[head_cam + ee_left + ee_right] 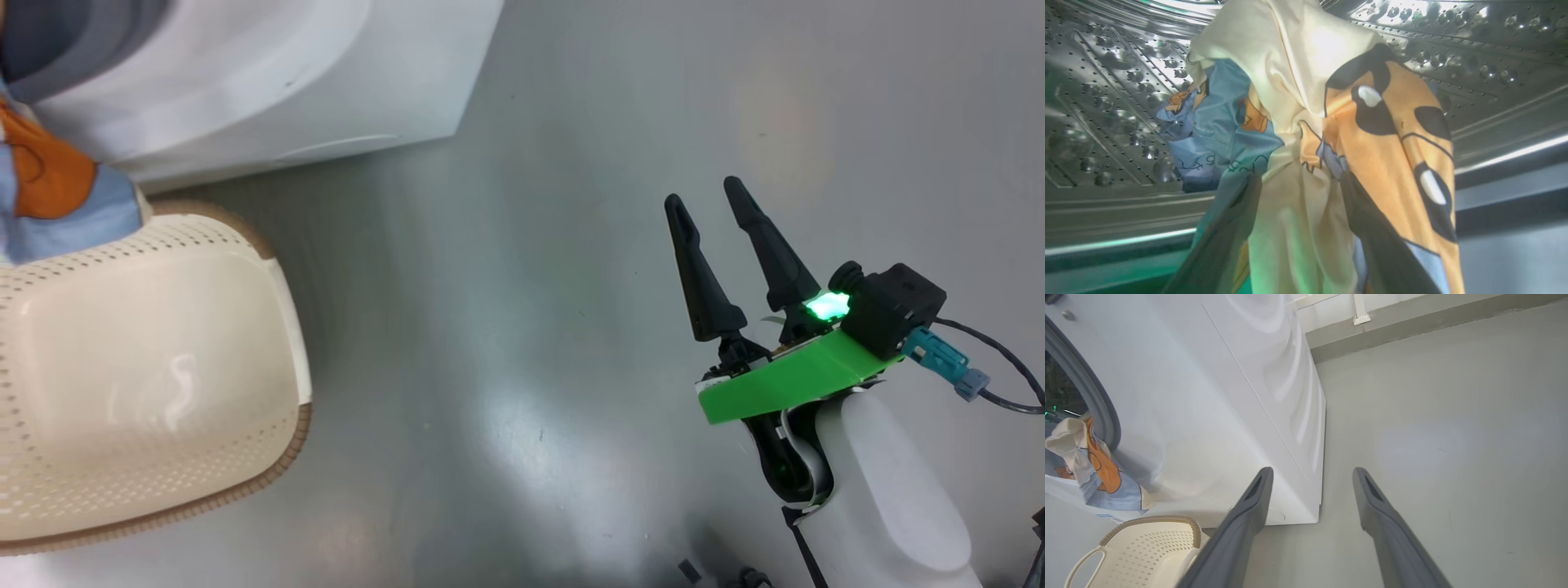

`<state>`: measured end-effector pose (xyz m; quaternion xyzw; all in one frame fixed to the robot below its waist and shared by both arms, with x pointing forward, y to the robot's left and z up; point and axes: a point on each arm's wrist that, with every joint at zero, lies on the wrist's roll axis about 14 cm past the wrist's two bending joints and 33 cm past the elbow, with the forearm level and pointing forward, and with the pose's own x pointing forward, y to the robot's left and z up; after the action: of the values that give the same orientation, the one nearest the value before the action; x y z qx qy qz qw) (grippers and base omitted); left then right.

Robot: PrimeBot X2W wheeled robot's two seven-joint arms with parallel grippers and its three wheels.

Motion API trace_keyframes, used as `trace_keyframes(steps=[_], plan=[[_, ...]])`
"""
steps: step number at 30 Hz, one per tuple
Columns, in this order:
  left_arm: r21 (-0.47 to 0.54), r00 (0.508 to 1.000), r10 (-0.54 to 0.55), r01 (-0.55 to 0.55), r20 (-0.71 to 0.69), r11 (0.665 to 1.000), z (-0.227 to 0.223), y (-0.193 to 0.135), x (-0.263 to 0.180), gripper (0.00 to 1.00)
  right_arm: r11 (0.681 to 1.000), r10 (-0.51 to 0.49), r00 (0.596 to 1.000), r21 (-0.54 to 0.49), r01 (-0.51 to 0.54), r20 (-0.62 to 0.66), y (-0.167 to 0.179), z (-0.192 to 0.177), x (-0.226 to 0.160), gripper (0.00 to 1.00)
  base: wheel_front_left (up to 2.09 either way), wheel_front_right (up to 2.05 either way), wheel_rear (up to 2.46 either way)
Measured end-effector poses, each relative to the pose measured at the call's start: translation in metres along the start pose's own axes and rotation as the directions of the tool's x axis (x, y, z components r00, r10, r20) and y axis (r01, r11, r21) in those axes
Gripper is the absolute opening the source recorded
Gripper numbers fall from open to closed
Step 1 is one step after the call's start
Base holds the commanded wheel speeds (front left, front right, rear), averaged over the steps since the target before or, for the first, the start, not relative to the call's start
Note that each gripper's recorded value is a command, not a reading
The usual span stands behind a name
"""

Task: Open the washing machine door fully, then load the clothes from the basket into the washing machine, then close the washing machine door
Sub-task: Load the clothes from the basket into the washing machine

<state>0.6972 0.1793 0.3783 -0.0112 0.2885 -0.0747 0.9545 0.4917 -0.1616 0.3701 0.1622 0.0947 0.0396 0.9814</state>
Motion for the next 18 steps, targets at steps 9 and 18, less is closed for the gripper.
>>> trace_keyframes(steps=[9,18], plan=[[0.003,1.0,-0.01,0.01,-0.001,1.0,-0.014,-0.007,-0.033,1.0,1.0,0.028,0.999,-0.002,-0.028,0.032,0.014,0.016,-0.004,1.0,0.0,0.0,0.0],[-0.035,0.998,-0.019,0.021,0.055,0.999,-0.017,-0.012,-0.069,1.0,0.999,0.036,0.998,-0.008,-0.036,0.058,0.021,0.031,-0.016,1.0,0.0,0.0,0.0]])
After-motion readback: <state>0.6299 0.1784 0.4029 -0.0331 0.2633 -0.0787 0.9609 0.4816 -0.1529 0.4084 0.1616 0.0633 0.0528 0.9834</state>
